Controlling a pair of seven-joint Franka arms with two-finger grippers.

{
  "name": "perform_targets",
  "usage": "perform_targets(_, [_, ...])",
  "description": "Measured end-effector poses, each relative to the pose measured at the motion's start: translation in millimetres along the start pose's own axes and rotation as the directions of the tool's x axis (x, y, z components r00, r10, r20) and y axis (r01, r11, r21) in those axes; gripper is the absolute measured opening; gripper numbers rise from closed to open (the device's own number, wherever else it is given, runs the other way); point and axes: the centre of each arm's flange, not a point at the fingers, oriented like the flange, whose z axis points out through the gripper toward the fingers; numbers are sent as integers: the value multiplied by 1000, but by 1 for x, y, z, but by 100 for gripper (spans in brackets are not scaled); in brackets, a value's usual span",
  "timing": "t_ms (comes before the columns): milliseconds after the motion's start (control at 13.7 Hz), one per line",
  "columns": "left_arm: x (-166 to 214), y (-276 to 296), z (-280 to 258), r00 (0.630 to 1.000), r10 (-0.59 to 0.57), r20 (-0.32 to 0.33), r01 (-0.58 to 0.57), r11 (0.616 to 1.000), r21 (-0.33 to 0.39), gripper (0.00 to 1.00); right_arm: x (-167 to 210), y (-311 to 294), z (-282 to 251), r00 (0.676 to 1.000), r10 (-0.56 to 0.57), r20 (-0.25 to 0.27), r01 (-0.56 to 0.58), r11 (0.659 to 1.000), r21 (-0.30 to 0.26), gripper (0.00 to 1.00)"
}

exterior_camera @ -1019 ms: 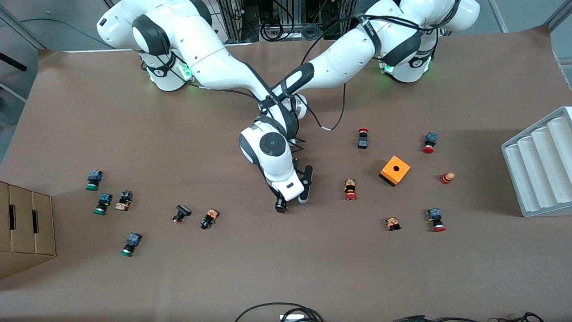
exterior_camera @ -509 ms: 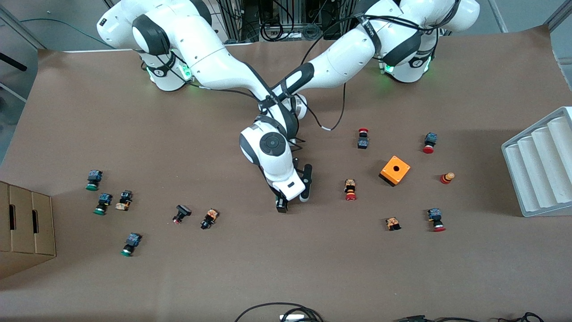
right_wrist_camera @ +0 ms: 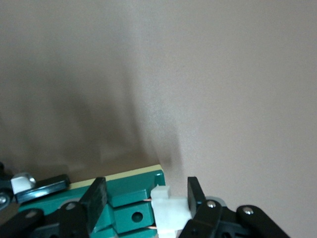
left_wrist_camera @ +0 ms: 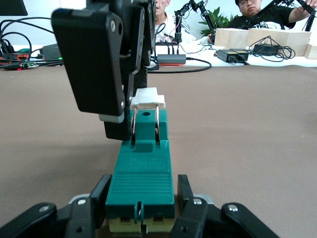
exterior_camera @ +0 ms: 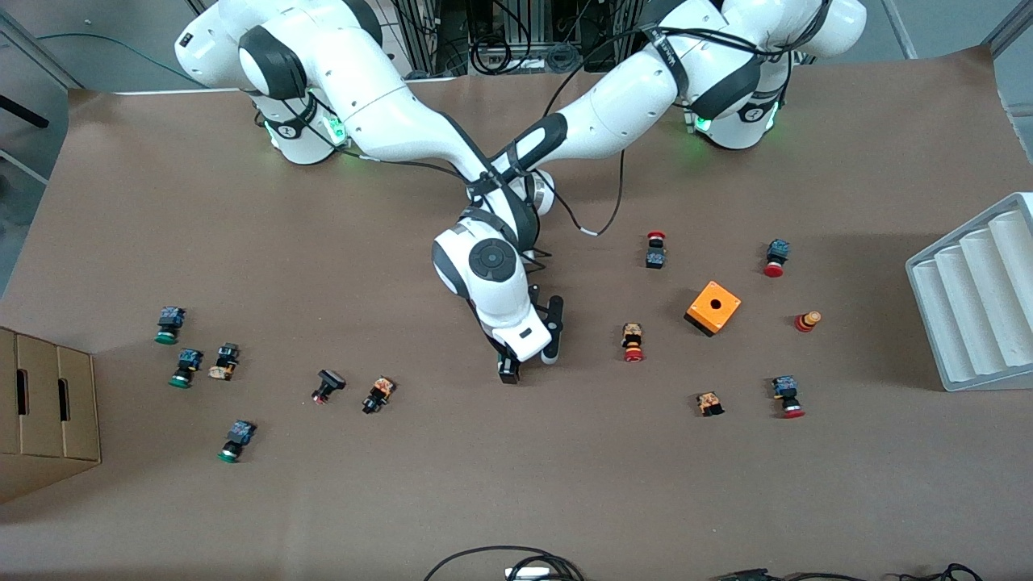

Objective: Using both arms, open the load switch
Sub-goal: 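Close the right gripper on the white lever cap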

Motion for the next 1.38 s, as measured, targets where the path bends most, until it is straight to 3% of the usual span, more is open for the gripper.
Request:
perform_targets(509, [0, 0, 0, 1000, 0, 0, 0, 1000, 0, 60, -2, 3, -7, 1000, -14, 4, 14, 1000, 5, 64])
perform_targets(1382, [0, 0, 0, 1000, 0, 0, 0, 1000, 0, 60, -4, 3, -8, 1000, -11, 6, 11, 1000, 6, 65])
